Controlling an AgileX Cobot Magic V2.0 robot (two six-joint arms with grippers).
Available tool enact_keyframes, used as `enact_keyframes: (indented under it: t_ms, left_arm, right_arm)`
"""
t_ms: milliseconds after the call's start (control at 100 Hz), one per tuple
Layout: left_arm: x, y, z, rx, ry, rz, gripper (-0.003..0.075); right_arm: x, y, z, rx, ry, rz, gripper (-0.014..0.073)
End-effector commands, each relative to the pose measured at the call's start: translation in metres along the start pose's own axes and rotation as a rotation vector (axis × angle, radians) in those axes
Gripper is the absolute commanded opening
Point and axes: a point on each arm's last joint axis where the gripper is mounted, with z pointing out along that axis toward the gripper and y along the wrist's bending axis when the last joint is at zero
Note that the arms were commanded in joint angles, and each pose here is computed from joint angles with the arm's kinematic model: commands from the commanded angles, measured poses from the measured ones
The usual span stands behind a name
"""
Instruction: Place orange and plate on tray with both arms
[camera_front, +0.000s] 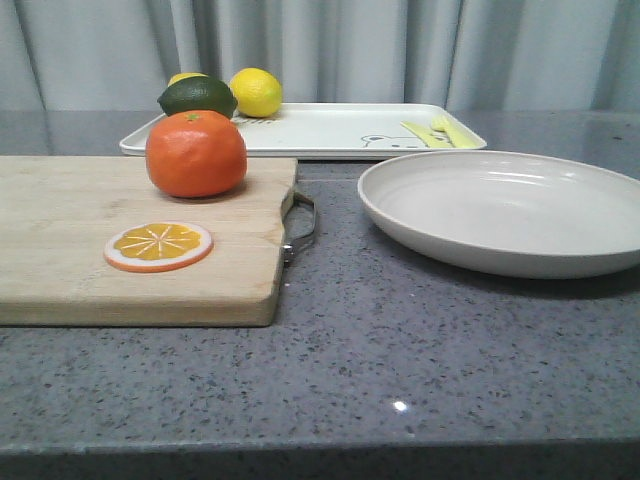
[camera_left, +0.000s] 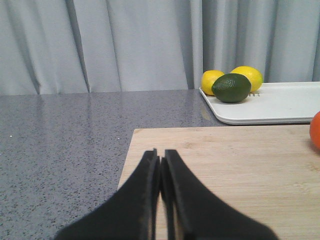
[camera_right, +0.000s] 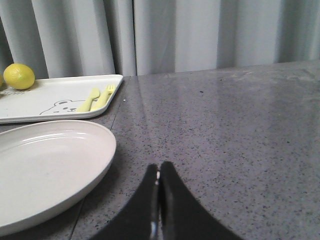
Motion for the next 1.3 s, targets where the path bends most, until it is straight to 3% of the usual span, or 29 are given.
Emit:
enact_keyframes:
  t_ms: [0, 1040, 1290]
  left_arm:
    - [-0.001, 0.001, -0.002, -0.008, -0.087, -0.002, -0.0019]
    - [-0.002, 0.001, -0.002, -0.008, -0.094, -0.004, -0.0019]
    - [-0.018, 0.000, -0.003, -0.004, -0.123, -0.020, -0.0019]
  right_arm:
    - [-0.009, 0.002, -0.002, -0.016, -0.102, -0.012, -0.0069]
    - [-0.014, 0.003, -0.003, -0.028, -0.157, -0.012, -0.0069]
    - [-0.024, 0.004, -0.004, -0.024, -0.151, -0.012, -0.0066]
